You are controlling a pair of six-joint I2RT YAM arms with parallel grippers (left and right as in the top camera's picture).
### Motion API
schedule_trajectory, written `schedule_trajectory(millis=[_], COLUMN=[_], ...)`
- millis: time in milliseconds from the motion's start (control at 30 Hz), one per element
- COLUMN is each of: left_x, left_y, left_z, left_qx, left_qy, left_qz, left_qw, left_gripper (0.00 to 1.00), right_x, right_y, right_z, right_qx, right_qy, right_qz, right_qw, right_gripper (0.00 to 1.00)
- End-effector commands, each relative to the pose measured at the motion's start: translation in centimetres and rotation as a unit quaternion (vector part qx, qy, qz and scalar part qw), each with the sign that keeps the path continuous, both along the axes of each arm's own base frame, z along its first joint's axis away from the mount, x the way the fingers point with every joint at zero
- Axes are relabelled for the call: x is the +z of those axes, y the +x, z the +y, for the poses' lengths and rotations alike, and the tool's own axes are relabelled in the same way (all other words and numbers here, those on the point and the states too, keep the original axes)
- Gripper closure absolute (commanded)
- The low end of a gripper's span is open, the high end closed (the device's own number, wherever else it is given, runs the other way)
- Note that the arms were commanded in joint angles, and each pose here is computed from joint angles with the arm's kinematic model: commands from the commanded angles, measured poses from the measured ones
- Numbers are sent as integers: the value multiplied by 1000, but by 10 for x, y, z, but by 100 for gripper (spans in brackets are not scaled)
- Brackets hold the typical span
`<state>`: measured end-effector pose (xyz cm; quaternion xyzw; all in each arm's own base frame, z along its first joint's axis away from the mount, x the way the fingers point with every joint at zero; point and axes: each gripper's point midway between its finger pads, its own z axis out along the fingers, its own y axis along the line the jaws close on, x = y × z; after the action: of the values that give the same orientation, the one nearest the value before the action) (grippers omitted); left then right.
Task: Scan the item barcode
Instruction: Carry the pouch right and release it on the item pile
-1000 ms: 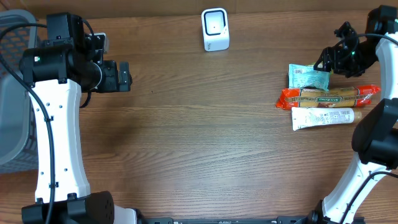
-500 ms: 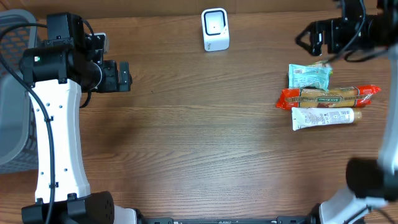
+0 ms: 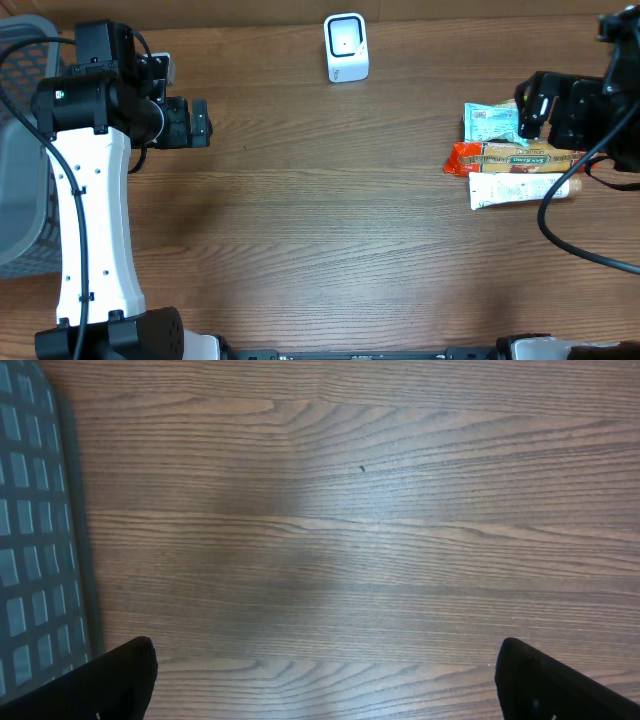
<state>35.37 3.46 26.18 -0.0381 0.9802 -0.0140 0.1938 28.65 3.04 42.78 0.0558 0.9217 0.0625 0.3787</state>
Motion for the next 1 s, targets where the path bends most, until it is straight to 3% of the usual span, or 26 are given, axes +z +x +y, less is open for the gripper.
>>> schedule_trajectory(millis=[0,433,700,967], left_x=[-1,-1,-1,-1], left_y=[0,0,0,0], left_z=[-1,-1,-1,-1], left_qx=[-11,-11,-11,-11], left_qy=[-1,-1,-1,-1], left_qz=[1,1,1,1], left_qw=[1000,1000,1000,1000], left_gripper=[0,0,1,0], right_x=[6,3,33,25], right_y=[-4,3,31,40], right_z=[-6,-12,4,-3], right_qx=[-33,-40,38,30], right_qy=[8,-4,-25,-14], right_qz=[-11,-10,-119,-207], right_qw=[999,999,992,978], right_gripper=[0,0,0,0])
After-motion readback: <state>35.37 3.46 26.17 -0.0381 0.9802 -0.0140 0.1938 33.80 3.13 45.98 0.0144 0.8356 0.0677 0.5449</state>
